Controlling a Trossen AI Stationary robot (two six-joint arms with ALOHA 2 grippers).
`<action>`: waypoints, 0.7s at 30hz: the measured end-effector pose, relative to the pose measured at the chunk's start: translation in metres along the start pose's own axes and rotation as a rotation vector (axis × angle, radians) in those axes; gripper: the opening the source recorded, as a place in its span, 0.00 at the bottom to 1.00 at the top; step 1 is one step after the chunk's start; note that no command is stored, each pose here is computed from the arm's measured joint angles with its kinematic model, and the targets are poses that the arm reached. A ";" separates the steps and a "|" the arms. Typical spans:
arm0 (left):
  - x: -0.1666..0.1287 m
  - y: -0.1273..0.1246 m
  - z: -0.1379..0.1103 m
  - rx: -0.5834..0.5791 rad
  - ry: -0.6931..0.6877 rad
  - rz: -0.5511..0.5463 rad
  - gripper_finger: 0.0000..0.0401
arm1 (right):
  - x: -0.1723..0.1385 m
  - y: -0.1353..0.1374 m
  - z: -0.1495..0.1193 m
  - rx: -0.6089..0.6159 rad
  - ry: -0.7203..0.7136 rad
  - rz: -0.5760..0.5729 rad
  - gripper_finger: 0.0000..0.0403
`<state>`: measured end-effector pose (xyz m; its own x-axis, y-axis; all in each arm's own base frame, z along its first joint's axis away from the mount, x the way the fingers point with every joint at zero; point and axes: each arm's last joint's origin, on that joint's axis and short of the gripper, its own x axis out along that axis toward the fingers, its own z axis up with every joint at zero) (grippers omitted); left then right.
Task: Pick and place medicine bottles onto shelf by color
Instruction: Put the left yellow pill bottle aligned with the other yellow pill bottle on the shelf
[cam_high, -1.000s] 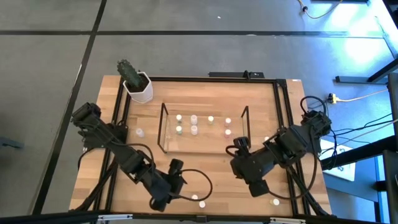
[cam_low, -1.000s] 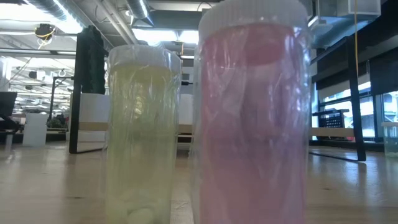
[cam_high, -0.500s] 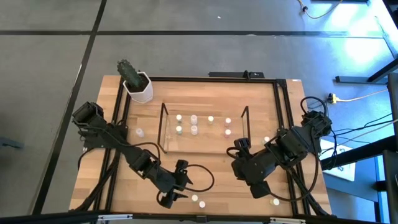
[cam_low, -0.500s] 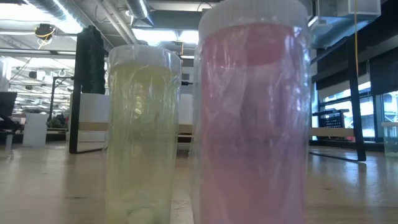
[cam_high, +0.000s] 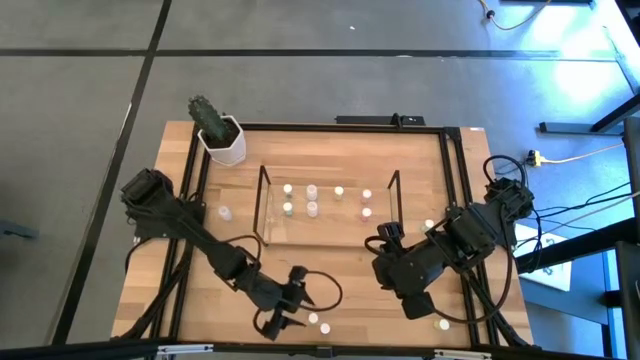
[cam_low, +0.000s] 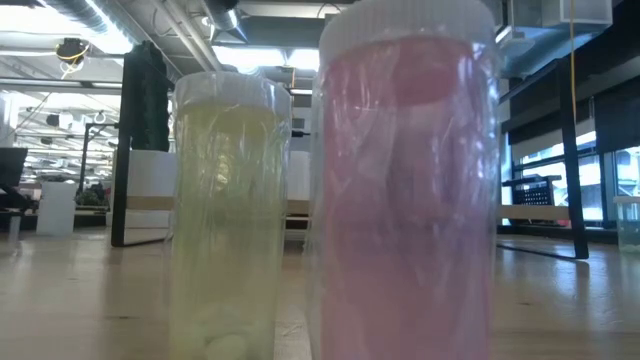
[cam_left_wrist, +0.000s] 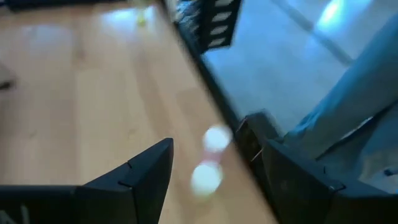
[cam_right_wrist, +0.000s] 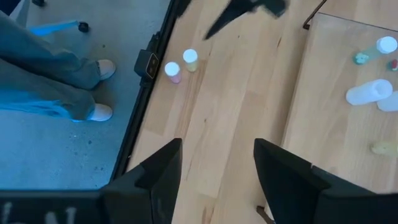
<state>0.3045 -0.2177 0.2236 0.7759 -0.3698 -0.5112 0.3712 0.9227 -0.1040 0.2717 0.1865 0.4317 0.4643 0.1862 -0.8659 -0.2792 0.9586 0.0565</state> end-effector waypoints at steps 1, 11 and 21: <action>0.005 -0.002 -0.001 0.011 -0.018 -0.023 0.60 | 0.000 0.000 0.000 0.000 -0.001 -0.001 0.50; 0.031 -0.002 -0.021 0.023 0.035 -0.040 0.60 | 0.000 -0.001 0.000 0.001 -0.012 -0.033 0.50; 0.047 0.001 -0.038 0.032 0.089 0.007 0.60 | 0.000 -0.001 0.000 0.000 -0.011 -0.033 0.50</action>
<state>0.3221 -0.2298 0.1667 0.7305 -0.3512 -0.5857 0.3832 0.9207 -0.0742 0.2723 0.1857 0.4318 0.4828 0.1569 -0.8615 -0.2638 0.9642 0.0278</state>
